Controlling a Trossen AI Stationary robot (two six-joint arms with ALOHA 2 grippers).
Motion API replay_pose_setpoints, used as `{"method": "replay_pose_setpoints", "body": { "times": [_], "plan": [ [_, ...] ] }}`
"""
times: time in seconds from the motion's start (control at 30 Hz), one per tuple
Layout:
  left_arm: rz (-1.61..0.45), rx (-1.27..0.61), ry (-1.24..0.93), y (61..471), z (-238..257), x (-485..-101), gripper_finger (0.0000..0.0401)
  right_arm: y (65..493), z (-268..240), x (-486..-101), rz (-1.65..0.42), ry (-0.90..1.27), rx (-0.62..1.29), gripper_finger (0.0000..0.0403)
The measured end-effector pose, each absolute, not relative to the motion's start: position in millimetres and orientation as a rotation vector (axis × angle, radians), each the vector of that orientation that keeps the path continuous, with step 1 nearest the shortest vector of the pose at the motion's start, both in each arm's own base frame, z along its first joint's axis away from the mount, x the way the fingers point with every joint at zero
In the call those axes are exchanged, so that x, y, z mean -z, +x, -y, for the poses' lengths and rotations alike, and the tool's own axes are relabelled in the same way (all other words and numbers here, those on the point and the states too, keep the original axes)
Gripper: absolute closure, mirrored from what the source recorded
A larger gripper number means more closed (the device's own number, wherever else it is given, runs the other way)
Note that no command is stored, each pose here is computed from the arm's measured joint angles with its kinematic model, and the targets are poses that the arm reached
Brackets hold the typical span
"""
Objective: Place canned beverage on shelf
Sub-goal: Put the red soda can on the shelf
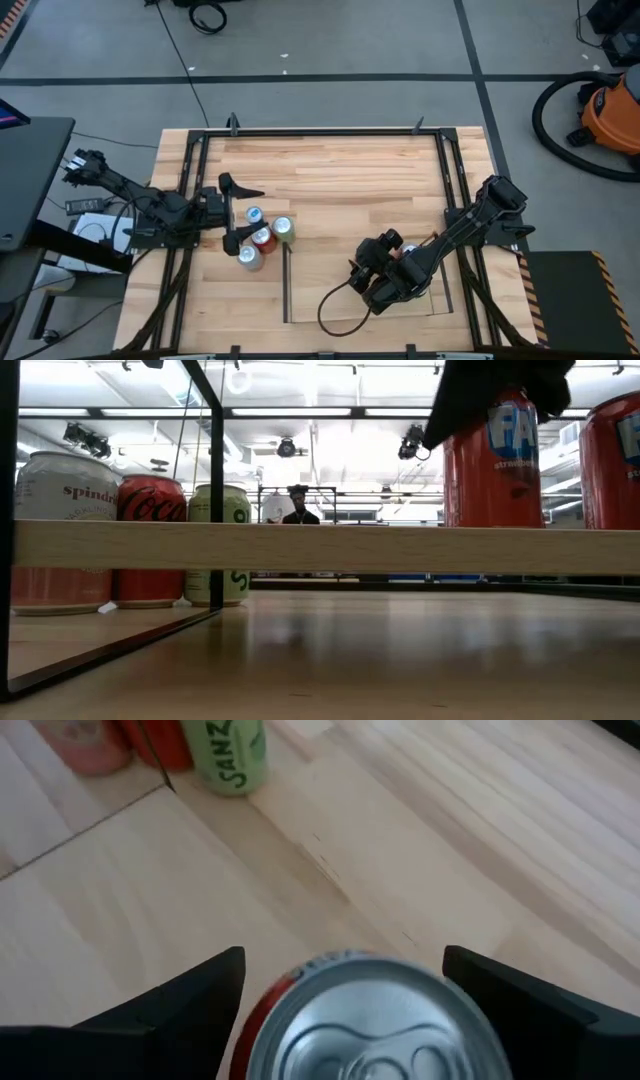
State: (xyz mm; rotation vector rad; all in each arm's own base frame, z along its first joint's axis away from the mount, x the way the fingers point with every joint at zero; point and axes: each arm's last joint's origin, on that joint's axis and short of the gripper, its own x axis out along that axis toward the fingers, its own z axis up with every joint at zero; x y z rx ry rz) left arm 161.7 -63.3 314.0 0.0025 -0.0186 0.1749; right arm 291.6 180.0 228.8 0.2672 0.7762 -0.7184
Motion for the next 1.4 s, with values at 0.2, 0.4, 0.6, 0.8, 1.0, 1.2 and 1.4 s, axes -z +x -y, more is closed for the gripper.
{"method": "replay_pose_setpoints", "body": {
  "times": [0.2,0.4,0.6,0.8,1.0,1.2,1.4],
  "plan": [
    [0.019,-0.175,0.003,162,63,-314,0.0033,295,-179,-244,-0.751,0.254,0.733,0.0054],
    [0.018,-0.175,0.002,162,63,-314,0.0033,298,-175,-261,-0.729,0.215,0.75,0.0055],
    [0.019,-0.175,0.002,162,63,-314,0.0033,317,-162,-276,-0.805,0.243,0.665,0.0055],
    [0.019,-0.175,0.001,162,63,-314,0.0033,328,-150,-277,-0.905,0.274,0.582,0.0055],
    [0.015,-0.175,0.0,162,63,-314,0.0033,324,-134,-273,-1.037,0.261,0.613,0.0055],
    [0.015,-0.175,0.0,162,63,-314,0.0033,324,-120,-271,-1.107,0.274,0.65,0.0055],
    [0.015,-0.175,0.0,162,63,-314,0.0033,323,-110,-270,-1.162,0.292,0.685,0.0055]
  ]
}}
